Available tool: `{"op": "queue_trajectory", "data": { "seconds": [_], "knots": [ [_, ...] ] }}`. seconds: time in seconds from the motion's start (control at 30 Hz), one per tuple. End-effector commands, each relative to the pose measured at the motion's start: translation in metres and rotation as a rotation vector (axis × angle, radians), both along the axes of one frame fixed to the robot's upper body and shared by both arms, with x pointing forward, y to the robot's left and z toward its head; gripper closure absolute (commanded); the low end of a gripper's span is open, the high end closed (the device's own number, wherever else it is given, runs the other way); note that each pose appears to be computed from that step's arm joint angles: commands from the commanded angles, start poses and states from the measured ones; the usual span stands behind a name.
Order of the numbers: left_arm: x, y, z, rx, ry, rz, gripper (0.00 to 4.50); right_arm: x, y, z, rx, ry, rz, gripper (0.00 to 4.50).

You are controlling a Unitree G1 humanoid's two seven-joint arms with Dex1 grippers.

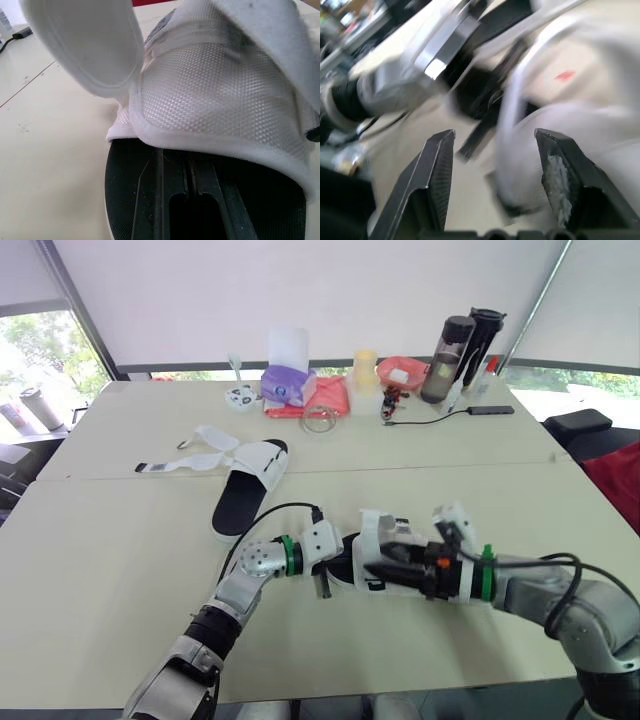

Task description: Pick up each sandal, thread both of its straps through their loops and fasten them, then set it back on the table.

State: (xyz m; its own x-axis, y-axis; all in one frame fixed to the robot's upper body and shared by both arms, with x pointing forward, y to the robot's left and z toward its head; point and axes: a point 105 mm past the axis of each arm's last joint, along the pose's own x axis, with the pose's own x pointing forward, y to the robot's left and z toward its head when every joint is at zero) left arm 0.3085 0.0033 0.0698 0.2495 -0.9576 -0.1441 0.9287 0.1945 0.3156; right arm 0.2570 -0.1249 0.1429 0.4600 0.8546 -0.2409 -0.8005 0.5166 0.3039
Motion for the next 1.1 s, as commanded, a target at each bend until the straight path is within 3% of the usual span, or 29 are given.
{"op": "queue_trajectory", "data": {
  "seconds": [0.03,0.2,0.37,0.4,0.73,1.1],
  "knots": [
    [-0.001,0.006,-0.025,0.077,0.070,0.024,4.50,0.000,0.006,0.015,0.073,0.002,0.013,1.66],
    [-0.001,0.006,-0.026,0.075,0.071,0.030,4.50,0.002,0.009,0.008,0.041,0.032,0.002,1.66],
    [-0.002,0.007,-0.028,0.077,0.076,0.036,4.50,-0.001,0.010,0.005,0.037,0.055,0.018,4.14],
    [-0.002,0.007,-0.028,0.077,0.076,0.037,4.50,-0.002,0.010,0.004,0.036,0.058,0.020,4.37],
    [0.000,0.007,-0.028,0.076,0.077,0.041,4.50,-0.008,0.009,-0.002,0.011,0.103,0.036,4.37],
    [-0.002,0.005,-0.029,0.073,0.081,0.033,4.50,-0.020,0.009,-0.030,-0.126,0.161,0.017,4.37]
  ]
}}
